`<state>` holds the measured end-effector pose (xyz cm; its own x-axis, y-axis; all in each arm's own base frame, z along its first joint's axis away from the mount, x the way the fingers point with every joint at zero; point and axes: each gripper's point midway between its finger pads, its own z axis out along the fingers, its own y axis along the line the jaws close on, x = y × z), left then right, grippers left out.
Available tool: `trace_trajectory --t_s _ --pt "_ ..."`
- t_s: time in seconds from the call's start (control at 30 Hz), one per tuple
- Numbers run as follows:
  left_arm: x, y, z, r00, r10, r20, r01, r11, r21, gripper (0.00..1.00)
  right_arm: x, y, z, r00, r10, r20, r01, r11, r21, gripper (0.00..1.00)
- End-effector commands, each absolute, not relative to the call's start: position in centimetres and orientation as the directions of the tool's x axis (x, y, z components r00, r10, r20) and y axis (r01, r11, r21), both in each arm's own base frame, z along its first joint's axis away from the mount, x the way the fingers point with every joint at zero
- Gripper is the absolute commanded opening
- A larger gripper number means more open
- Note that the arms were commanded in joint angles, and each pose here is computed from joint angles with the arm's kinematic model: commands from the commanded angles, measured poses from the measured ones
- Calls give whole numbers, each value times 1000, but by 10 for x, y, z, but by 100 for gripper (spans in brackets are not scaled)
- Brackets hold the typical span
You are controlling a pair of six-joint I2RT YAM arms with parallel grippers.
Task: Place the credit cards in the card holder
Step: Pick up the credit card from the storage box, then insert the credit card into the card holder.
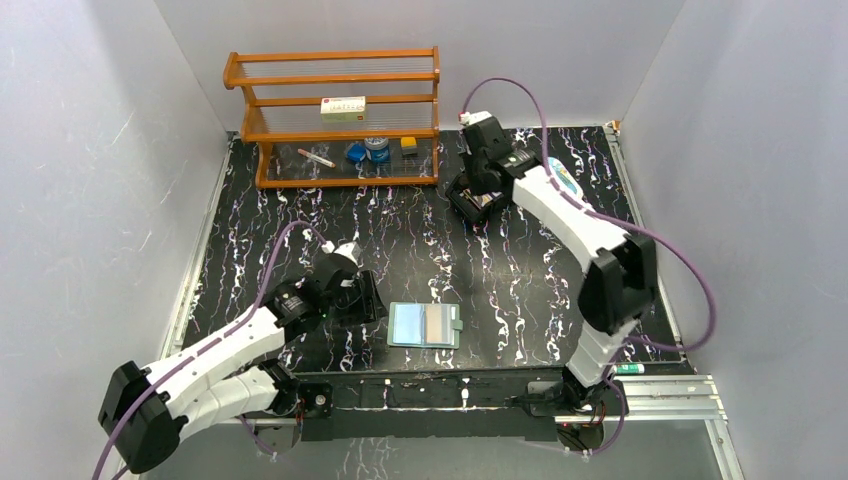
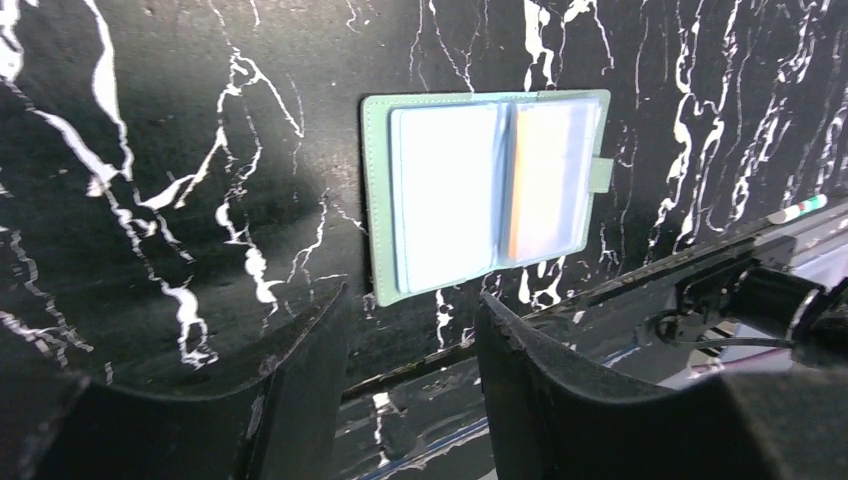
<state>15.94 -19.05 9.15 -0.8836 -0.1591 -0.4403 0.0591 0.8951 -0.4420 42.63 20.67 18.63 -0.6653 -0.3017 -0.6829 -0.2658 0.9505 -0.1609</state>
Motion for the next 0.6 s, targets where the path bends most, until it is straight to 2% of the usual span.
trace_trajectory --t_s 0.0,0.1,0.23,0.3,0.5,0.57 --pt "160 -208 89 -910 -206 -361 30 834 -551 47 373 232 215 -692 -68 -719 -278 944 177 0" --pt "161 -211 83 -923 -220 -316 7 810 -587 46 337 246 213 -725 40 -688 -301 879 369 0" --pt "161 -210 73 -935 -214 -284 -11 814 -580 41 282 266 192 -790 155 -593 -299 747 593 0" --pt "161 -209 68 -939 -207 -274 -14 821 -571 36 262 265 182 -816 199 -543 -253 721 645 0" --pt "160 -210 56 -951 -172 -256 -2 834 -552 36 219 273 149 -862 235 -450 -220 627 747 0" --pt "159 -211 52 -956 -163 -244 -2 835 -550 30 207 277 136 -882 239 -407 -187 616 766 0"
